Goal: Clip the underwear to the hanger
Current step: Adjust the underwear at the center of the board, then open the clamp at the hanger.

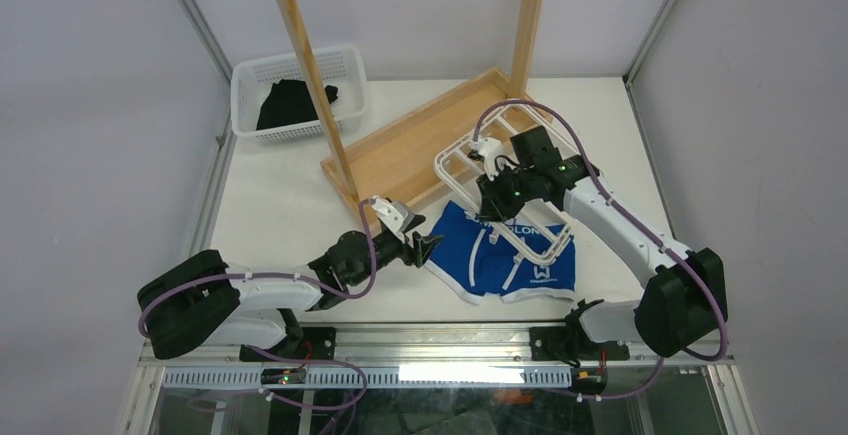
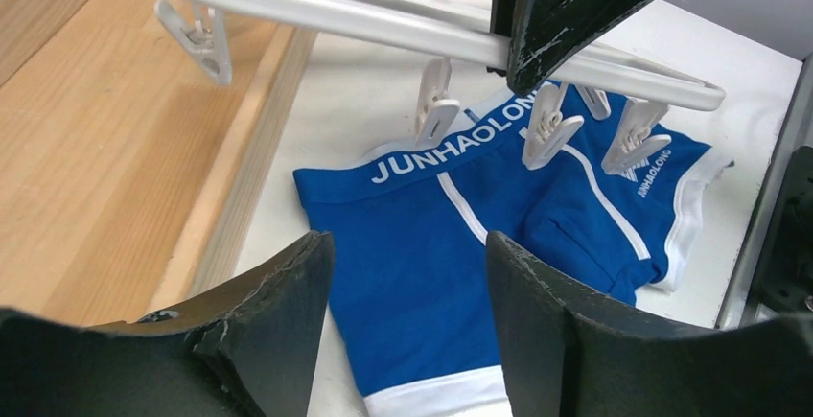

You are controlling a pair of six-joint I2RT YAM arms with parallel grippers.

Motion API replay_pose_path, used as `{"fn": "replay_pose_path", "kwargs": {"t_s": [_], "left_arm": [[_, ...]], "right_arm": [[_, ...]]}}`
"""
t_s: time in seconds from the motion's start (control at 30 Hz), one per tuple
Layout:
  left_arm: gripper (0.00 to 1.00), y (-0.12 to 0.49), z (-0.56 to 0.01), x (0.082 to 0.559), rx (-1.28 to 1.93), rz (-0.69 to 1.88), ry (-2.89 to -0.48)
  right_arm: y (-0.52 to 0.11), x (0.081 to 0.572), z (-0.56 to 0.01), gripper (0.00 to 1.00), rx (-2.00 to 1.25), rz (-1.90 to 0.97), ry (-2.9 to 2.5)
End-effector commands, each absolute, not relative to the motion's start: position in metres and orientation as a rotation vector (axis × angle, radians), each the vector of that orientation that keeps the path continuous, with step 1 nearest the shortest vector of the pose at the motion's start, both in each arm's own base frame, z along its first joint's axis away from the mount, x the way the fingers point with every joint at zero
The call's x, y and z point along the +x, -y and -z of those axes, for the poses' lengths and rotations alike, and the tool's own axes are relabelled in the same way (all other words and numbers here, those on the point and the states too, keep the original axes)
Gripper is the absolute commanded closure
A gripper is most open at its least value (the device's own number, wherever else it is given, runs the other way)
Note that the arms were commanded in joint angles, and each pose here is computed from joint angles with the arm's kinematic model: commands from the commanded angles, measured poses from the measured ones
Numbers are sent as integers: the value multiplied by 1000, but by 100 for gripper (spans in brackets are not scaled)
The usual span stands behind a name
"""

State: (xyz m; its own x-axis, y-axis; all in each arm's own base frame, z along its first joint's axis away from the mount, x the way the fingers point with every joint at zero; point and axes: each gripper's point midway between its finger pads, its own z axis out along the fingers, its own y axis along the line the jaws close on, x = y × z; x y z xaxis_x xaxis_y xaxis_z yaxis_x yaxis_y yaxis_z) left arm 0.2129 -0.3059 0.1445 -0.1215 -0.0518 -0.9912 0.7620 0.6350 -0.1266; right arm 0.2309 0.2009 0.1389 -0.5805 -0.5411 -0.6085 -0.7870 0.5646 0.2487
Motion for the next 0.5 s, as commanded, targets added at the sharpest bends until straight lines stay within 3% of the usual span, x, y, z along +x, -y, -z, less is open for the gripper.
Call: {"fn": "replay_pose_path", "kwargs": {"t_s": [0.0,0.47], "left_arm": [[41,306,-173,219,571,795,-1433],[42,305,-169,212,646,822,-1341]], "right_arm": [[-201,261,-180,100,-1211,-540,-2100],[-193,252,-179,100,-1340,-516,-2139]]}}
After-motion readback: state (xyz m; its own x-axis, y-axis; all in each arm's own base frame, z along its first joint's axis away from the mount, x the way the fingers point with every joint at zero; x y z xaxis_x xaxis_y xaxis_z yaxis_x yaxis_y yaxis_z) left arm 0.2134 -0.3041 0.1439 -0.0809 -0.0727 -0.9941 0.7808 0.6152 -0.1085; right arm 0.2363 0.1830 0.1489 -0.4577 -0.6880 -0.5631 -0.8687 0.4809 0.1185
